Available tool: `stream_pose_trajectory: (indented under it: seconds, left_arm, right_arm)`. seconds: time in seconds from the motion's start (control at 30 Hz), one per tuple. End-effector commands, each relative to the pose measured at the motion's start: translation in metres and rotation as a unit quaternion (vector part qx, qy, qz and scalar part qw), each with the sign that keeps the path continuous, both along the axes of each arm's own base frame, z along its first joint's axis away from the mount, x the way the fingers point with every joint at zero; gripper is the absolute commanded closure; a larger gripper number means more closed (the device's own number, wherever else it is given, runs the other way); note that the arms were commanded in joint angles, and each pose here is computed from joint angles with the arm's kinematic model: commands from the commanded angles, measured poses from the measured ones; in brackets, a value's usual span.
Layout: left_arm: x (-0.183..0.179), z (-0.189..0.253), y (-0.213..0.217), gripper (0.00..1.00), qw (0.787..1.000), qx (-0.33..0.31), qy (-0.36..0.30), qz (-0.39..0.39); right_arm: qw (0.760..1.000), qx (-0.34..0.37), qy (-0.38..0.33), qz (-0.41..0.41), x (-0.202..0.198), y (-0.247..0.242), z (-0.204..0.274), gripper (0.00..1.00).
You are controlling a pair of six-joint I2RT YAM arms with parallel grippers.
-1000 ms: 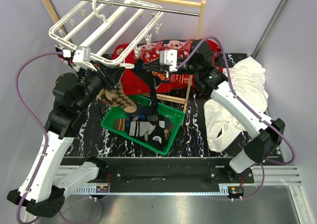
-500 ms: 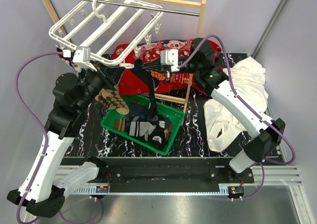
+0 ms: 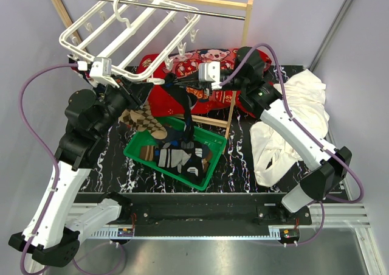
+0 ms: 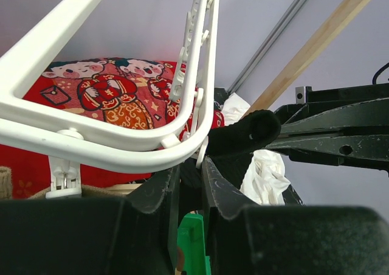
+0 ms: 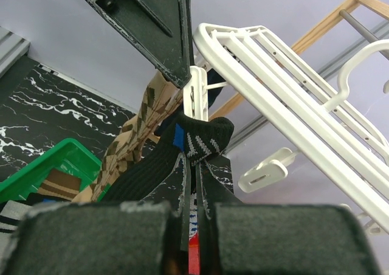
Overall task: Clip the socks to the hanger
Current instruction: Clamp the sock onto the hanger.
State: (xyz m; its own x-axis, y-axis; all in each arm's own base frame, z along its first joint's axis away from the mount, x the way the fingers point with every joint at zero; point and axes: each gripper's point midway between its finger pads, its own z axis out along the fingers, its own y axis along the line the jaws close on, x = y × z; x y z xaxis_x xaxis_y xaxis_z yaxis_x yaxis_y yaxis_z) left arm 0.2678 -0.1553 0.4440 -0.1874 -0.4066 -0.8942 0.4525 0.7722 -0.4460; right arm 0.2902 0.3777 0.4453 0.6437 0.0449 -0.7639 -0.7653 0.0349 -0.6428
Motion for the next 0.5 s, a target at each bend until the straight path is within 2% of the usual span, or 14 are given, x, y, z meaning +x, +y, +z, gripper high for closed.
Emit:
stream_pose_trajectory:
  seconds: [0.0,0.47]
  left_arm:
    - [-0.0059,0.0287,0.0029,1.00,0.999,-0.009,-0.038,0.000]
    - [-0.0112,0.0301,-0.0069,1.00,0.999,-0.007,-0.030,-0.032]
  right_arm:
    - [0.999,0.021,-0.036,0.020,-0.0104,-0.0036,0.0308,1.00]
    - [0.997,0.024,-0.054,0.042,-0.0073,0.0051,0.0380,1.00]
